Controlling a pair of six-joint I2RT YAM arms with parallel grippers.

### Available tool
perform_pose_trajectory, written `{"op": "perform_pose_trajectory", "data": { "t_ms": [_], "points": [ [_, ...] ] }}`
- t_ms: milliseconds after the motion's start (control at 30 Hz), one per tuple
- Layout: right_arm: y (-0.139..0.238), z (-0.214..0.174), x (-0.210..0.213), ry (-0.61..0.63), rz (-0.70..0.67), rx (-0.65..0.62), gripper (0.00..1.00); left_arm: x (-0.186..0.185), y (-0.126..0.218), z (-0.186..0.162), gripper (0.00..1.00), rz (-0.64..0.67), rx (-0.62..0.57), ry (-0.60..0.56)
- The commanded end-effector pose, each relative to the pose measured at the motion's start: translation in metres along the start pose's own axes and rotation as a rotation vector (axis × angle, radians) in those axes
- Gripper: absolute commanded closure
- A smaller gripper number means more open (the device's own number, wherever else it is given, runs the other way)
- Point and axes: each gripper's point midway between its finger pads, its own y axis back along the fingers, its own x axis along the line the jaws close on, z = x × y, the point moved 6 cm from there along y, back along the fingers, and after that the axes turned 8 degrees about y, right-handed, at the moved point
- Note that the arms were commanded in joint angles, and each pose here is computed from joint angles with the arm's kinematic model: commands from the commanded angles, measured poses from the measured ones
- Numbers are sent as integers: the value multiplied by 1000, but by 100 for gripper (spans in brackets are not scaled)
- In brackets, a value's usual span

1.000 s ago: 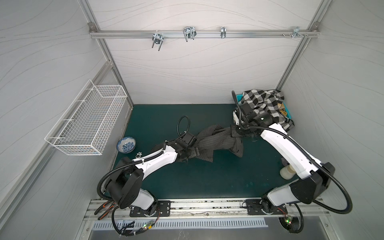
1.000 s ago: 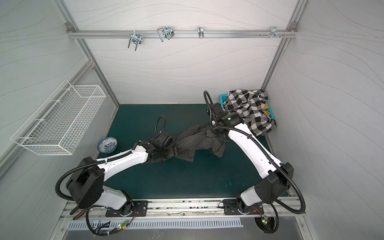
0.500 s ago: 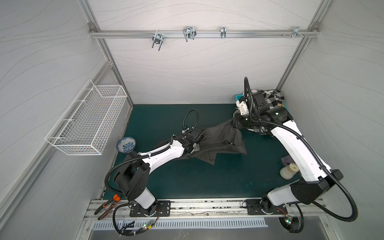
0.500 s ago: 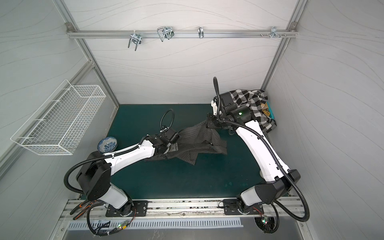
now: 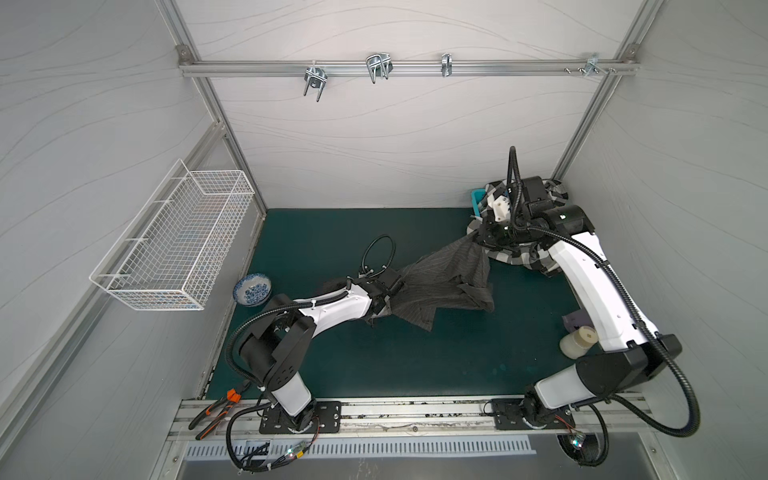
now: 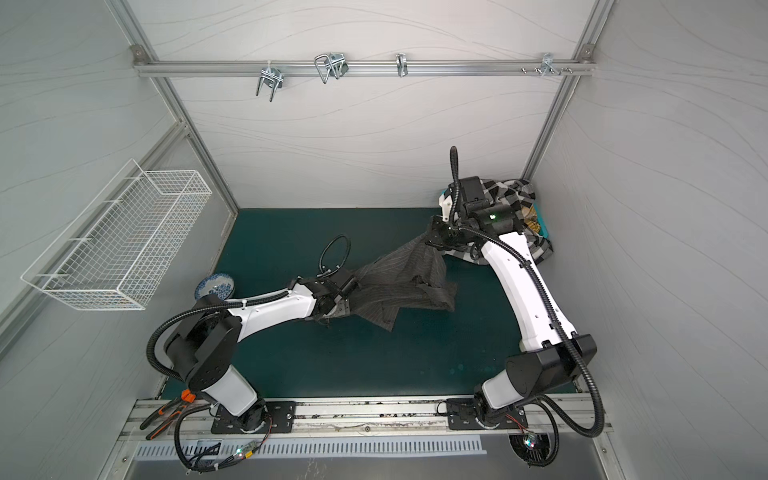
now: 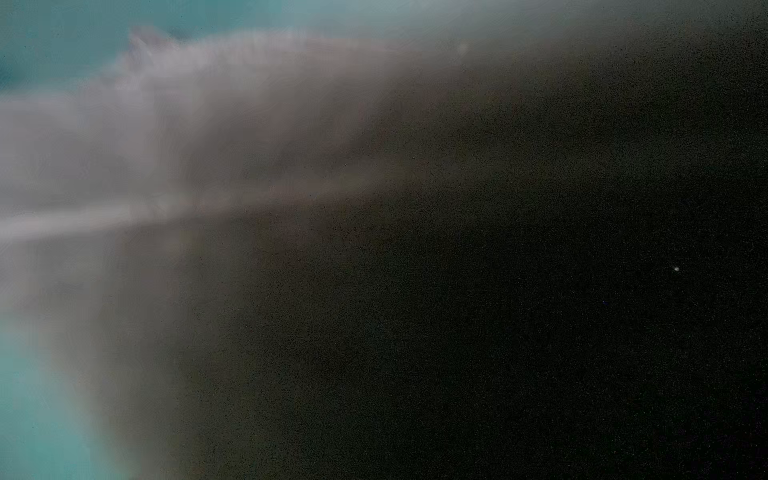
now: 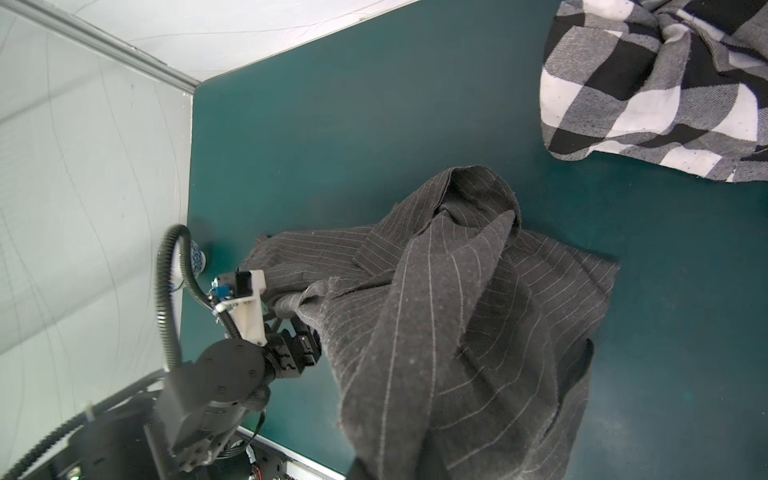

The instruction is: Fold and stack the long sleeve shirts

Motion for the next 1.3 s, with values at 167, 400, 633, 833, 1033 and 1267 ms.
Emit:
{"op": "perform_pose_trajectory", "data": {
  "t_ms": [167,400,633,833,1033,1267],
  "points": [
    [-4,1,-3,-32,55,-10,100,5,-12,27,18,72,-101,74],
    [-2,4,-11,-54,63,-23,100,6,-20,45,58,97,-119,91],
    [-5,1,-14,-51,53,-17,100,21,-8,57,100,126,-155,123],
    [-10,-5,-17,-55,55,-7,100,47,3,58,100,65,-71,249],
    [-17,-8,-19,-56,66,9,100,66,-4,36,38,-329,159,550],
    [-22,-8,-19,-61,77,15,100,60,-22,42,35,-429,248,626]
  ]
}}
